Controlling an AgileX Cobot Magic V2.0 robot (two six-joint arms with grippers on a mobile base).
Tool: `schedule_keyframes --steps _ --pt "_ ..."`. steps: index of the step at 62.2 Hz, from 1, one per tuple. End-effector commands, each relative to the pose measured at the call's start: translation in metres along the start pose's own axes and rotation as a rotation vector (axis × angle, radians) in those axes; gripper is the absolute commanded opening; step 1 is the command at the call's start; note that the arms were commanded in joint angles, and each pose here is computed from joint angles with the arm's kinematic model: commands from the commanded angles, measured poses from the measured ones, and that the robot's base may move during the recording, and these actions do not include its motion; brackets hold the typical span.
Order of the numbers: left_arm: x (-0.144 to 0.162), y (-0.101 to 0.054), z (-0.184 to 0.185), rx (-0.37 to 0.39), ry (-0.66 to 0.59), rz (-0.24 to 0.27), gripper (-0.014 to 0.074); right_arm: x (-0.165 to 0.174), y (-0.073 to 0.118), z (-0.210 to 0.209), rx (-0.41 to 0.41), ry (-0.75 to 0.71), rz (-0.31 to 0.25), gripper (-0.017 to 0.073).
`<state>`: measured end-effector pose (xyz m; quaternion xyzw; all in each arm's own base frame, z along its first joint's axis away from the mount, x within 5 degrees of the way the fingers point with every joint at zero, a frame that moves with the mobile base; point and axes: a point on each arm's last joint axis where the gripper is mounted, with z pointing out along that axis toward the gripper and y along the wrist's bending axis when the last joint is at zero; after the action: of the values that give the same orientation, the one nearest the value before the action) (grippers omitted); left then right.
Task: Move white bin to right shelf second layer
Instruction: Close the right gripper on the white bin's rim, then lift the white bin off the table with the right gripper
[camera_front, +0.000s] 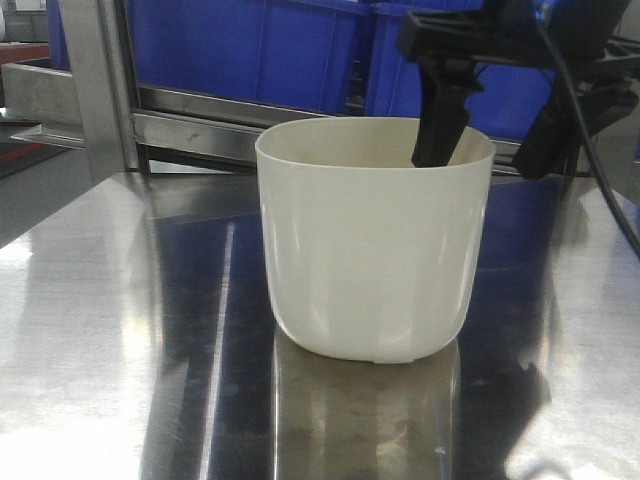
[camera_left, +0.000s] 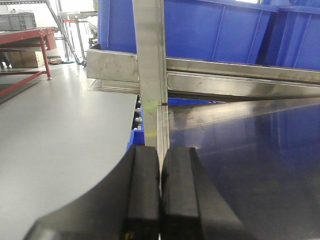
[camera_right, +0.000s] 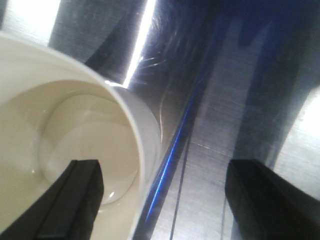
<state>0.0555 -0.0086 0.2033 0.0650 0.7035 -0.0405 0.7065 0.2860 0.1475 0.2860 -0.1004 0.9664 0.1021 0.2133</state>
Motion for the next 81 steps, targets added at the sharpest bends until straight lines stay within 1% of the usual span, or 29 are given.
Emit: schedule_keyframes --steps 1,17,22,27,34,35,38,39,41,43,48,56,63,73,81 --pt "0.004 0.0 0.0 0.0 -0.063 -0.009 0.0085 -0.012 0.004 -0.014 -0.026 -0.1 -0.007 0.0614" --pt "0.004 0.0 0.0 0.0 -0.063 -0.009 0.0085 -0.014 0.004 0.002 -0.018 -0.066 -0.003 0.0614" --pt "0.004 0.0 0.0 0.0 -0.063 -0.009 0.0085 -0.014 0.004 0.005 -0.017 -0.061 -0.002 0.0583" --pt "0.004 0.0 0.0 0.0 -0.063 -0.009 0.0085 -0.014 0.004 0.006 -0.017 -0.06 -0.001 0.0486" --pt "0.004 0.0 0.0 0.0 -0.063 -0.009 0.0085 -0.015 0.004 0.006 -0.019 -0.071 -0.001 0.0219" --pt "0.004 0.0 0.0 0.0 -0.063 -0.009 0.0085 -0.015 0.004 0.006 -0.02 -0.073 -0.001 0.0156" --pt "0.004 0.0 0.0 0.0 -0.063 -0.009 0.0085 -0.016 0.004 0.005 -0.022 -0.083 -0.001 0.0034" --pt "0.004 0.0 0.0 0.0 -0.063 -0.009 0.0085 -0.016 0.005 0.005 -0.023 -0.086 -0.001 0.0034" --pt "0.004 0.0 0.0 0.0 -0.063 -0.009 0.0085 -0.017 0.005 0.004 -0.025 -0.094 -0.001 0.0067" --pt "0.004 0.0 0.0 0.0 -0.063 -0.009 0.0085 -0.019 0.006 0.002 -0.028 -0.103 -0.002 0.008" --pt "0.004 0.0 0.0 0.0 -0.063 -0.009 0.0085 -0.024 0.007 -0.008 -0.039 -0.145 -0.003 0.0048" --pt "0.004 0.0 0.0 0.0 -0.063 -0.009 0.0085 -0.031 0.01 -0.036 -0.064 -0.251 -0.01 0.0055" --pt "0.004 0.0 0.0 0.0 -0.063 -0.009 0.0085 -0.034 0.01 -0.065 -0.074 -0.366 -0.029 0.0057" --pt "0.004 0.0 0.0 0.0 -0.063 -0.009 0.0085 -0.027 0.007 -0.112 -0.061 -0.524 -0.073 0.0057" --pt "0.004 0.0 0.0 0.0 -0.063 -0.009 0.0085 -0.012 0.001 -0.147 -0.049 -0.631 -0.1 0.0057"
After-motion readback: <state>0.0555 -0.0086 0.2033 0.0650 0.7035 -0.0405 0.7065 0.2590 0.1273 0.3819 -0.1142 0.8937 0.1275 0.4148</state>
